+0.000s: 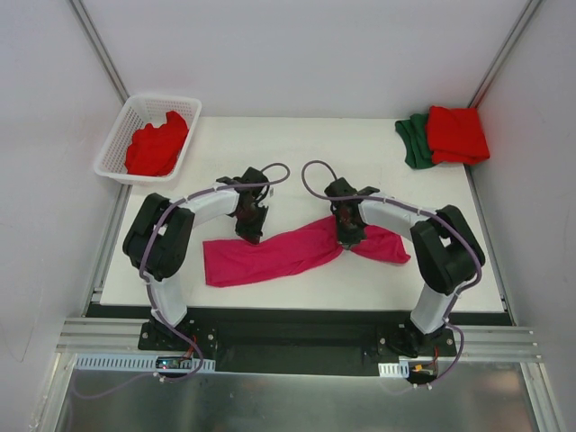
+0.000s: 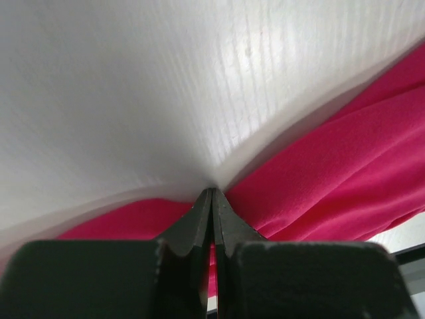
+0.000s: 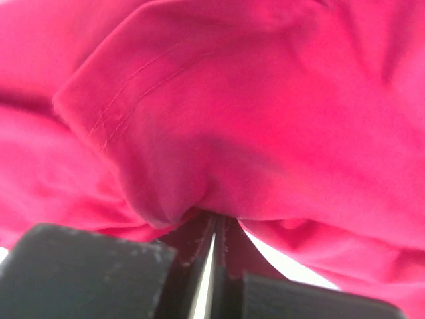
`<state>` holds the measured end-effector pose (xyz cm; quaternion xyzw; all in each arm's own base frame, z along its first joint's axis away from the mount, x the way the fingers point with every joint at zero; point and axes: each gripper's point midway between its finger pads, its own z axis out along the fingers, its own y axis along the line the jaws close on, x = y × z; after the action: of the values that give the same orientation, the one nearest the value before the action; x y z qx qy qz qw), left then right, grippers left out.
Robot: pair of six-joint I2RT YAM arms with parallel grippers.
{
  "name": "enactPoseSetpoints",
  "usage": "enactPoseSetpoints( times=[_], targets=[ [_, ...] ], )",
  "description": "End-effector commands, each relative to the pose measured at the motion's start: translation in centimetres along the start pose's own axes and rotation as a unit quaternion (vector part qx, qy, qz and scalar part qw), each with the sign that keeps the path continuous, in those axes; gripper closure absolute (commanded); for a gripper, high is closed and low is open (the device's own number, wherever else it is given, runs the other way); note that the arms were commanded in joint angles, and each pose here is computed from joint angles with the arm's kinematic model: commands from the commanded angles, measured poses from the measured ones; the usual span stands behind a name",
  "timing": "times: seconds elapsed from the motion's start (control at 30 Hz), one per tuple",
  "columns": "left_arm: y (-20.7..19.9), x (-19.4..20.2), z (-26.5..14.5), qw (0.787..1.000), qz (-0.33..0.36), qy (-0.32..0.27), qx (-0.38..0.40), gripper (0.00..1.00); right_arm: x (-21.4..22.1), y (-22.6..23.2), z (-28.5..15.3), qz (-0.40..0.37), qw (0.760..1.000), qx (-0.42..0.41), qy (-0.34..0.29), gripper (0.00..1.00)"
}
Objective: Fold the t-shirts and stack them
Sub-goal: Rotate the tshirt 90 degrees
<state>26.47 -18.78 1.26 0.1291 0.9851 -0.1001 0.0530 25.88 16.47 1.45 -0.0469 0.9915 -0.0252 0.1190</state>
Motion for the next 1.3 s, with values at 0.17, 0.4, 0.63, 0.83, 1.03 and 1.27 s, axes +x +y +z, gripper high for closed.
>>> enactPoseSetpoints(
  times=[0.17,0.4,0.63,0.83,1.03,1.27],
  targets=[
    [0.7,7.7,-0.5,0.995,-0.019,0.092,-0.022,1.0,-5.5,1.3,0.9,-0.008,1.0,-0.013,-0.005,0.99],
    [-2.4,9.0,-1.3,0.996,-0.001,0.092,0.012,1.0,-8.0,2.5,1.3,-0.013,0.999,-0.039,0.003,0.99],
    [-6.9,11.7,-1.8,0.993,0.047,0.107,0.034,1.0,-9.2,3.5,1.7,-0.033,0.998,-0.057,0.021,0.99],
    [-9.4,14.3,-2.3,0.988,0.079,0.12,0.05,1.0,-10.0,4.8,1.9,-0.041,0.994,-0.09,0.041,0.99],
    [-10.5,14.5,-3.4,0.988,0.082,0.11,0.068,1.0,-10.4,5.3,1.9,-0.045,0.993,-0.1,0.047,0.99],
    [-12.3,13.4,-3.9,0.987,0.096,0.097,0.085,1.0,-10.8,6.0,1.9,-0.048,0.991,-0.117,0.049,0.99]
  ],
)
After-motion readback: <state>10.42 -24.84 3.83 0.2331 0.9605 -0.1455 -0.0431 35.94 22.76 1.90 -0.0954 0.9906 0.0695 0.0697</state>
